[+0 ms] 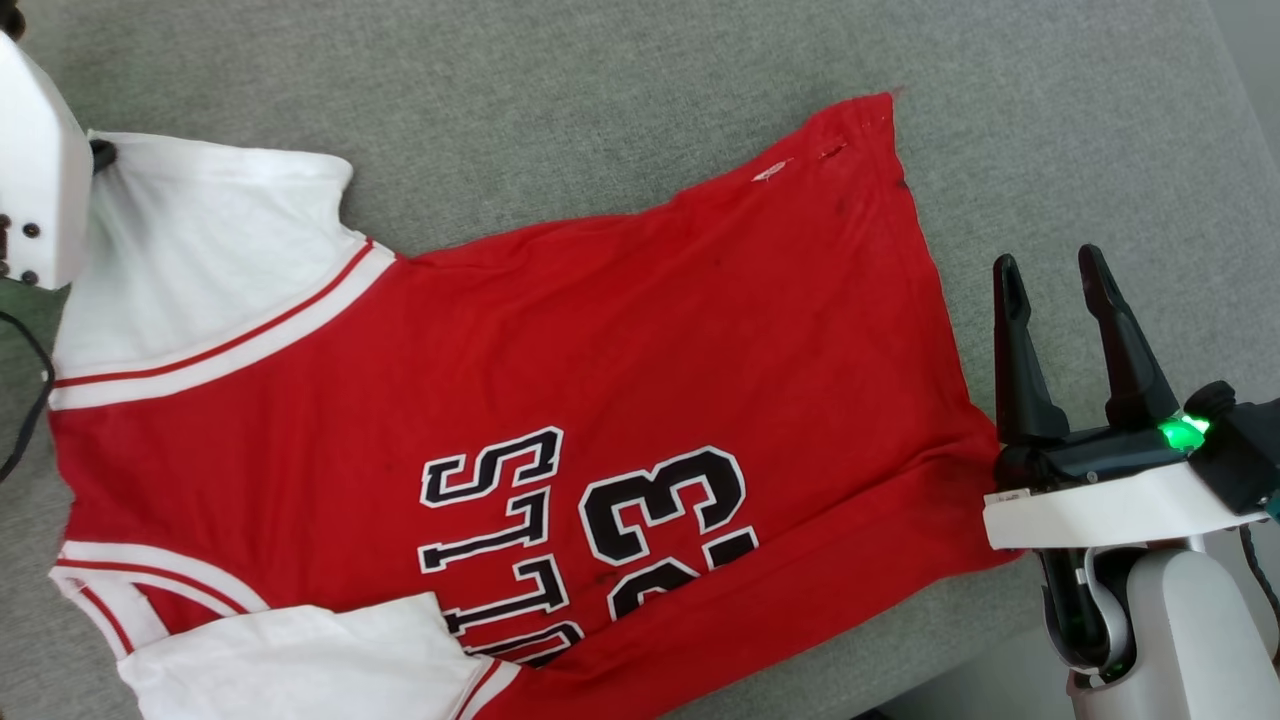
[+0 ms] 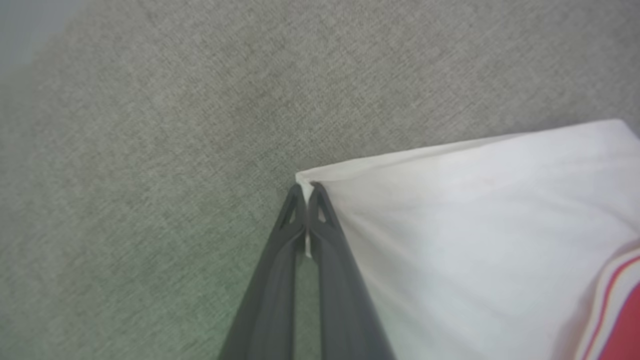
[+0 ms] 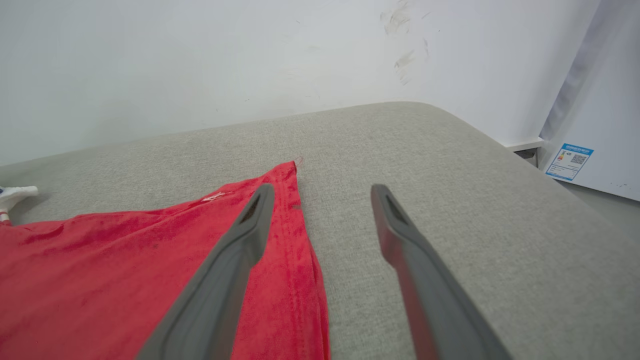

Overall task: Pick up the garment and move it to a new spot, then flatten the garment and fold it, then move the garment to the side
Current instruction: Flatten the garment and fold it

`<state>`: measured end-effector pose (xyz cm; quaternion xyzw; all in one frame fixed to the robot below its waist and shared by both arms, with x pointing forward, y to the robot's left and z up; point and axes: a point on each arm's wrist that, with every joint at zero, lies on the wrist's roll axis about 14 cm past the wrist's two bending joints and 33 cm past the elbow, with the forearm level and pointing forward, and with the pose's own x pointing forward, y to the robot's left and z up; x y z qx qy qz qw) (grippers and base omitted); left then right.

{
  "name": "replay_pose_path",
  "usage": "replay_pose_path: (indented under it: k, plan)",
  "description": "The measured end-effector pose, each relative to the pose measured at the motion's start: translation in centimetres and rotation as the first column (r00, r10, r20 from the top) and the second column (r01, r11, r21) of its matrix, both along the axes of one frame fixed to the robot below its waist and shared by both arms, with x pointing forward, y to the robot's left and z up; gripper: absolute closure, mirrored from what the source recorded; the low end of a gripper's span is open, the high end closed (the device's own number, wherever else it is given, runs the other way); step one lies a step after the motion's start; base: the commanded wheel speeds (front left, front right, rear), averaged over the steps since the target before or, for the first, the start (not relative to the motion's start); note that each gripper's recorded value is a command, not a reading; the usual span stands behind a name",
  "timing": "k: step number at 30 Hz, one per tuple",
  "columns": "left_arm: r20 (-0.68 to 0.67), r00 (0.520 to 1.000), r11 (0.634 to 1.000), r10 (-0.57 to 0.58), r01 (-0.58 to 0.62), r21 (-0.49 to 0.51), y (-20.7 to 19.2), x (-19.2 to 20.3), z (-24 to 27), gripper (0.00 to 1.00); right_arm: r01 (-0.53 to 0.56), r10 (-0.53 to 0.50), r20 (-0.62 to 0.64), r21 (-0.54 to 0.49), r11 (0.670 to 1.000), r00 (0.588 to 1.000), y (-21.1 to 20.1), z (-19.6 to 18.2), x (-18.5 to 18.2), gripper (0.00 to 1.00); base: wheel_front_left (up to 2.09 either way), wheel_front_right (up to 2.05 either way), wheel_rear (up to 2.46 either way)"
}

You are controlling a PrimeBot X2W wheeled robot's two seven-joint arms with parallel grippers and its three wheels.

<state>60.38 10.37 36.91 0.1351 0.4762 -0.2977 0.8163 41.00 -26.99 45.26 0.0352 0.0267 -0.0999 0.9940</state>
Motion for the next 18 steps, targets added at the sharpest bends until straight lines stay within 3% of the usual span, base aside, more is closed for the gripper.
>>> replay_pose_path:
  k: [7, 11, 14, 18]
  plan:
    - [0.201, 0.979, 0.989, 0.032, -0.002, -0.149, -1.8, 1.0, 4.2, 1.00, -0.038, 0.038, 0.007, -0.035, 0.999, 0.999, 0.9, 0.9, 0.2, 0.00, 0.00, 0.00, 0.00]
    - [0.274, 0.962, 0.974, 0.024, 0.039, -0.222, -2.7, -0.6, 6.8, 1.00, -0.090, 0.088, -0.041, -0.065, 0.994, 0.995, 1.4, 1.4, 0.3, 0.00, 0.00, 0.00, 0.00]
    - [0.350, 0.937, 0.969, 0.015, 0.072, -0.235, -2.4, -1.5, 9.3, 1.00, -0.140, 0.127, -0.139, -0.088, 0.986, 0.982, 1.3, 1.1, 0.2, 0.00, 0.00, 0.00, 0.00]
    - [0.428, 0.903, 0.952, 0.037, 0.098, -0.289, -1.7, -2.9, 12.6, 1.00, -0.203, 0.158, -0.316, -0.117, 0.972, 0.936, 0.7, 0.1, 0.2, 0.00, 0.00, 0.00, 0.00]
